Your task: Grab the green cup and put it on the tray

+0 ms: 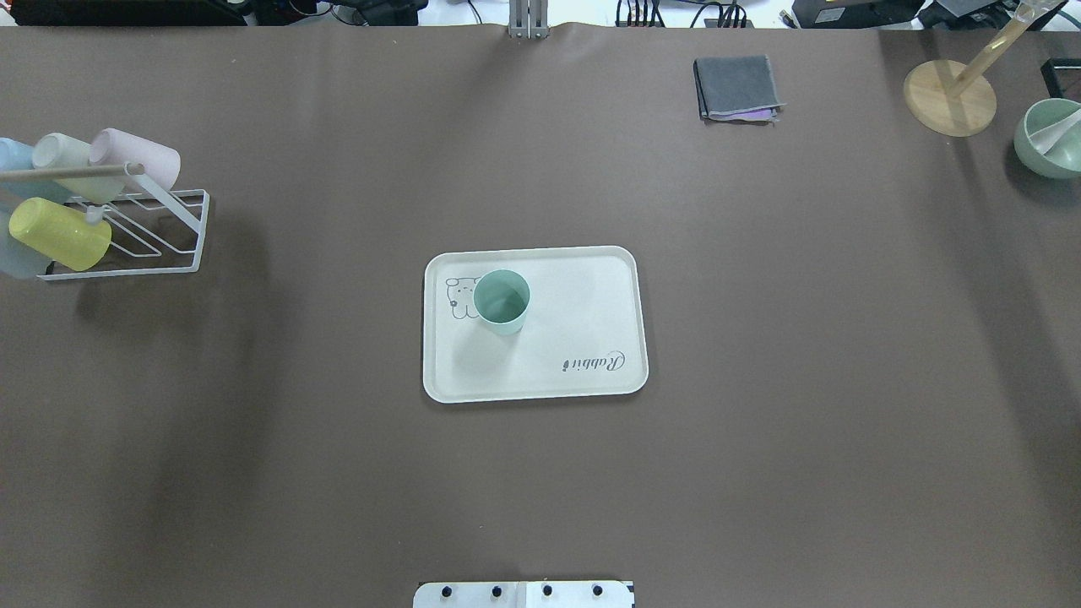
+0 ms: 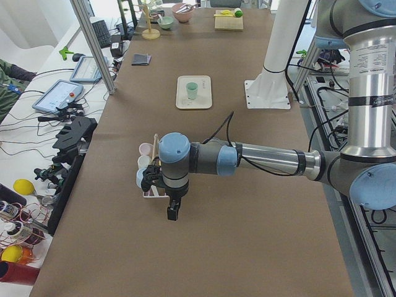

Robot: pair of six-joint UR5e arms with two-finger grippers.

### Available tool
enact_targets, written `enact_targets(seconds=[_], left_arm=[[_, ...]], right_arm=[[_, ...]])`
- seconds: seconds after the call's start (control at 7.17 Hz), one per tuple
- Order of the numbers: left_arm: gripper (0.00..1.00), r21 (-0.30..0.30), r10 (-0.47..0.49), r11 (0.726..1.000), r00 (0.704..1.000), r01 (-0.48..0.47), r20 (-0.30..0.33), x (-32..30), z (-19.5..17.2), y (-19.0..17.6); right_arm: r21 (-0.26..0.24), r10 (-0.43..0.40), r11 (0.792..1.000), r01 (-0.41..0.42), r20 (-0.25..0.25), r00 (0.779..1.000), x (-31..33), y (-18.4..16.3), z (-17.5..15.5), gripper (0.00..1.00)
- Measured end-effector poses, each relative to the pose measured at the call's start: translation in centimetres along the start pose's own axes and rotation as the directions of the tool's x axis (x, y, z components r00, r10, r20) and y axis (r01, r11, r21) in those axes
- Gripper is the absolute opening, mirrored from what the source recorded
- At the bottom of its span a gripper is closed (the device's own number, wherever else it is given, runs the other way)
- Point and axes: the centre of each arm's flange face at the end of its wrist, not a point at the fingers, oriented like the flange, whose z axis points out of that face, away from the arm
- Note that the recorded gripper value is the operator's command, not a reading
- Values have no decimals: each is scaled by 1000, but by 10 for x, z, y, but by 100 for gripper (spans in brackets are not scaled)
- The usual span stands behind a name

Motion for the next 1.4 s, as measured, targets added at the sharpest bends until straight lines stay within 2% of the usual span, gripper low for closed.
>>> enact_targets(seconds=[1.4], left_arm=[[98,-6,0,1000,1000,0,-1,-1,3,0]], right_arm=[[-2,0,1000,0,-2,1000,1,0,1,100]])
